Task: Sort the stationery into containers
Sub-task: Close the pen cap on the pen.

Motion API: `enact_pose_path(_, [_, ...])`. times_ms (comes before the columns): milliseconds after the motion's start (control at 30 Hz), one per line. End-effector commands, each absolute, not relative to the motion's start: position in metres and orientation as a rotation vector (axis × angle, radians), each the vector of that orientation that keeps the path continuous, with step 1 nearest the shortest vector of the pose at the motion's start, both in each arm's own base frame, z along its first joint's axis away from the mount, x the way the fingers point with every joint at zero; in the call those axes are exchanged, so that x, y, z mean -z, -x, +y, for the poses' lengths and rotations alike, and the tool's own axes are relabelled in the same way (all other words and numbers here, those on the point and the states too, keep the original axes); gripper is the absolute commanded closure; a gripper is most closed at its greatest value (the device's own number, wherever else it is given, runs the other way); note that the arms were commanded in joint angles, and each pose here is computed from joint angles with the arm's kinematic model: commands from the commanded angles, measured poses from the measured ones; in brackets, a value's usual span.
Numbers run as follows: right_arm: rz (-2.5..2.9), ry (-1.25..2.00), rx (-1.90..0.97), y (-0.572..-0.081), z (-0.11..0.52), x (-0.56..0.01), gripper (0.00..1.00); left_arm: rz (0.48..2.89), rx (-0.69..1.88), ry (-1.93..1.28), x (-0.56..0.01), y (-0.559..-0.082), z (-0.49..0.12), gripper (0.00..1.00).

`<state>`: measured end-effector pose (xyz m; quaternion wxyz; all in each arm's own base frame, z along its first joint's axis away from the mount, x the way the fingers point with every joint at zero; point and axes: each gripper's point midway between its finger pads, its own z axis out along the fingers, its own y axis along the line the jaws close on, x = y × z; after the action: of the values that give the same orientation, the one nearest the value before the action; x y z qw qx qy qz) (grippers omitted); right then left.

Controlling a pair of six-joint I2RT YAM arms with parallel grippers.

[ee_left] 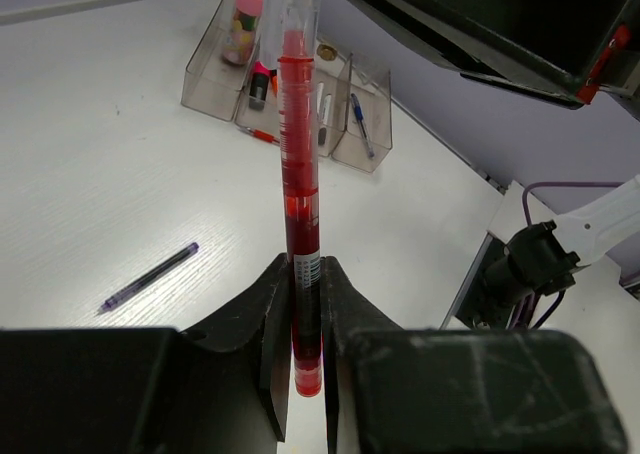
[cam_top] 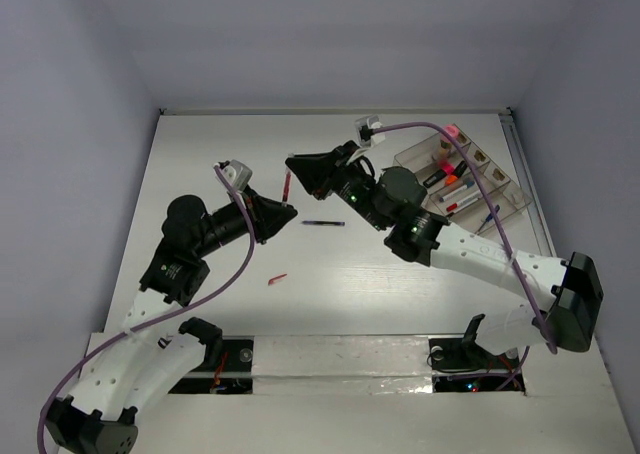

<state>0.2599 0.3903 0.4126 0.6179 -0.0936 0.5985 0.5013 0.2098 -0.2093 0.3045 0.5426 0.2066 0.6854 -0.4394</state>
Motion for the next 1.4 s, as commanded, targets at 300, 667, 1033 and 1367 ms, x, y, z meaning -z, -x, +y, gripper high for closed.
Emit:
enact_pose_path(300, [1.462,0.311,-1.271,-0.243,0.412,-0.399,1.0,1.556,1.0,-0.491,-0.321,-0.21,-0.203,1.0])
enact_pose_path(667, [1.592,0.291,-1.195,-0.248,0.4,-0.379,1.0,1.533,0.962,-0.48,-0.325,-0.209,-0.197,1.0])
enact_pose_path(1033, [1.693,0.401,-1.257,-0.23,0.413,-0.349,1.0,1.505,0.954,-0.467,-0.334,-0.21,-0.195,1.0])
enact_pose_path(1367, [1.78,0.446,-1.335,-0.206,0.408,-0.3,1.0,1.44,0.985,-0.439,-0.372,-0.213,-0.198,1.0])
